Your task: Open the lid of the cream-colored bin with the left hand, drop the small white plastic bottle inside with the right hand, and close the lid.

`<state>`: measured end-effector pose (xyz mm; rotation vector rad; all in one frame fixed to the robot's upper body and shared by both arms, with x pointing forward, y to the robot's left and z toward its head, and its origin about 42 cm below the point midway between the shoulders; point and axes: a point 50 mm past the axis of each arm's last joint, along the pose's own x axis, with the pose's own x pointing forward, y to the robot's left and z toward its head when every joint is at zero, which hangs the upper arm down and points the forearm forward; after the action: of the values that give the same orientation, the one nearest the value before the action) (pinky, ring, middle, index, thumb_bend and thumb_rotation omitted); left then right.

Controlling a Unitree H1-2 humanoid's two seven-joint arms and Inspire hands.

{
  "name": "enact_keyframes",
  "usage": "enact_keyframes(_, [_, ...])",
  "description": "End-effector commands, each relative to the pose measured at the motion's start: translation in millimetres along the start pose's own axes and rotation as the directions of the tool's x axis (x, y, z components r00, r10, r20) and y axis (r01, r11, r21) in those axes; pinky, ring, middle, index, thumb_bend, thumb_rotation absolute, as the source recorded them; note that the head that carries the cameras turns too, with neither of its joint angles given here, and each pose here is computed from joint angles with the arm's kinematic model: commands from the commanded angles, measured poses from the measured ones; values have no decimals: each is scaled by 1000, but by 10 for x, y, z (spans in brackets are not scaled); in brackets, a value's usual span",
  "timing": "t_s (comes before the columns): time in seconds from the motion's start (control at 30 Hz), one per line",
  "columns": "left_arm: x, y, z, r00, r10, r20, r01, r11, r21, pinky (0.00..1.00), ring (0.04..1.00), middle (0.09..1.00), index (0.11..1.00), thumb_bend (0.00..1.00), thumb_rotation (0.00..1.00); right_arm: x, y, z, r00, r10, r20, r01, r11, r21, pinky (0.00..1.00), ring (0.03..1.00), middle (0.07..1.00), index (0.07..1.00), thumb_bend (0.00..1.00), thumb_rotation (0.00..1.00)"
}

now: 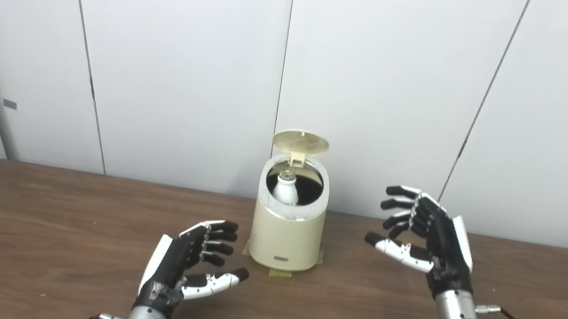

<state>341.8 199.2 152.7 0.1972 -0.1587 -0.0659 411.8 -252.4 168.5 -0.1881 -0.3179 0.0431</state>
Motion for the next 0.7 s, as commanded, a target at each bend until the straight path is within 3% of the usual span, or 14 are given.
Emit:
enact_keyframes(0.0, [92,20,196,996,3,94,-3,1000,7,620,679,732,739,678,0,54,-89,140,998,20,51,-21,999,30,446,522,697,753,833,123])
enact_keyframes(0.17, [84,25,199,995,0,102,0,1000,-1,617,681,736,744,677,0,-183,-10,105,999,48,11,-49,989,139,500,591,759,783,884,171])
enact_keyframes(0.43, [86,41,237,992,-2,125,2,1000,2,622,705,756,771,700,18,-403,118,142,999,33,18,-36,982,185,547,636,780,805,908,249])
enact_keyframes(0.53, [125,82,293,989,-17,145,16,1000,10,639,750,788,795,710,76,-425,116,117,1000,20,11,-22,982,188,548,653,787,809,902,265])
enact_keyframes(0.57, [164,110,346,987,-26,160,22,999,26,648,790,828,829,748,183,-427,109,109,1000,14,10,-16,982,188,553,657,782,804,916,274])
enact_keyframes(0.67, [254,179,488,982,-43,186,33,998,60,695,839,873,870,795,286,-428,106,99,1000,6,11,-8,982,190,546,655,777,799,910,272])
